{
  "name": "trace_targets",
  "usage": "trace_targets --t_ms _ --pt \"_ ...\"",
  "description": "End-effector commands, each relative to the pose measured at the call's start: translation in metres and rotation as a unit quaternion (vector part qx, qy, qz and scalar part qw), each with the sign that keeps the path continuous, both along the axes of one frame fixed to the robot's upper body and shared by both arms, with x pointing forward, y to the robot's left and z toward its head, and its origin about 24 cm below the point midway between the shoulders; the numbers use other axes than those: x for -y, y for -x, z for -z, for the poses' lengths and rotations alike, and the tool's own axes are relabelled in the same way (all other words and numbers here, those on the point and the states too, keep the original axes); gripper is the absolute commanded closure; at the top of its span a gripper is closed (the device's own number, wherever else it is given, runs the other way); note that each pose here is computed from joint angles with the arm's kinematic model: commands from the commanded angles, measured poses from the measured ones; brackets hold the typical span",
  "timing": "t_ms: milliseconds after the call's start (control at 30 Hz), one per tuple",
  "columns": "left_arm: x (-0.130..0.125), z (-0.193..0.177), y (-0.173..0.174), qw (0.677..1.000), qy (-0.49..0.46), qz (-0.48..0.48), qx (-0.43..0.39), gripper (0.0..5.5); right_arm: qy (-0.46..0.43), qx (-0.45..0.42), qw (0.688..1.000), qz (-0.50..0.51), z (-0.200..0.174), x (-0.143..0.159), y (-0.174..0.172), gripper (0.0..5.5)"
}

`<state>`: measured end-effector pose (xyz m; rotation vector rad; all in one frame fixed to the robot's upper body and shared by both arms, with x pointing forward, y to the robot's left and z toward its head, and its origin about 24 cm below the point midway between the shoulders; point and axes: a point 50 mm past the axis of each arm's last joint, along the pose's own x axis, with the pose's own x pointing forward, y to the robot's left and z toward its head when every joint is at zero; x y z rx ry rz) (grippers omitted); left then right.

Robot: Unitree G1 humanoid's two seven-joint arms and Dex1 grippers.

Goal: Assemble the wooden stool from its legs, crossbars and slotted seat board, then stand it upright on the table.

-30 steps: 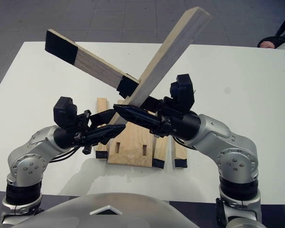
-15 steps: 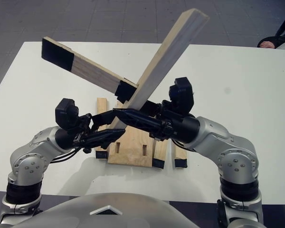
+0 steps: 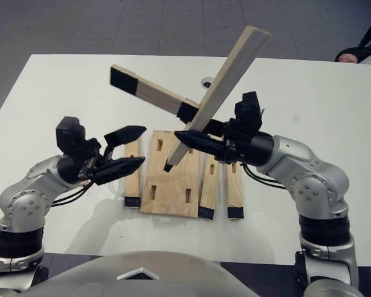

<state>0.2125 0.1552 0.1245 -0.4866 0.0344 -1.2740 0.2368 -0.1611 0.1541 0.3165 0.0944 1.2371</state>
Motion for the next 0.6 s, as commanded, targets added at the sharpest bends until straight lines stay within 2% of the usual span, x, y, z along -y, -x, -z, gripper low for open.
trace_targets --t_ms 33,167,300,467,600 --pt "-0.009 0.018 -0.015 0.994 -0.097 -0.031 0.033 0.61 -0.001 0.065 0.998 0.023 -0.008 0.012 -0.017 3.45" --pt "-0.003 0.051 -0.023 0.99 -0.141 -0.02 0.009 0.61 0.022 0.073 0.997 -0.016 0.003 0.018 -0.027 3.45" --pt "-0.002 0.069 -0.025 0.989 -0.147 -0.019 -0.011 0.61 0.058 0.081 0.994 -0.038 0.014 0.025 -0.035 3.45" --pt "-0.002 0.075 -0.026 0.989 -0.144 -0.015 -0.021 0.61 0.081 0.146 0.985 -0.048 0.023 0.029 -0.042 3.45" --pt "-0.001 0.075 -0.027 0.99 -0.14 -0.011 -0.021 0.61 0.1 0.151 0.981 -0.062 0.03 0.032 -0.049 3.45"
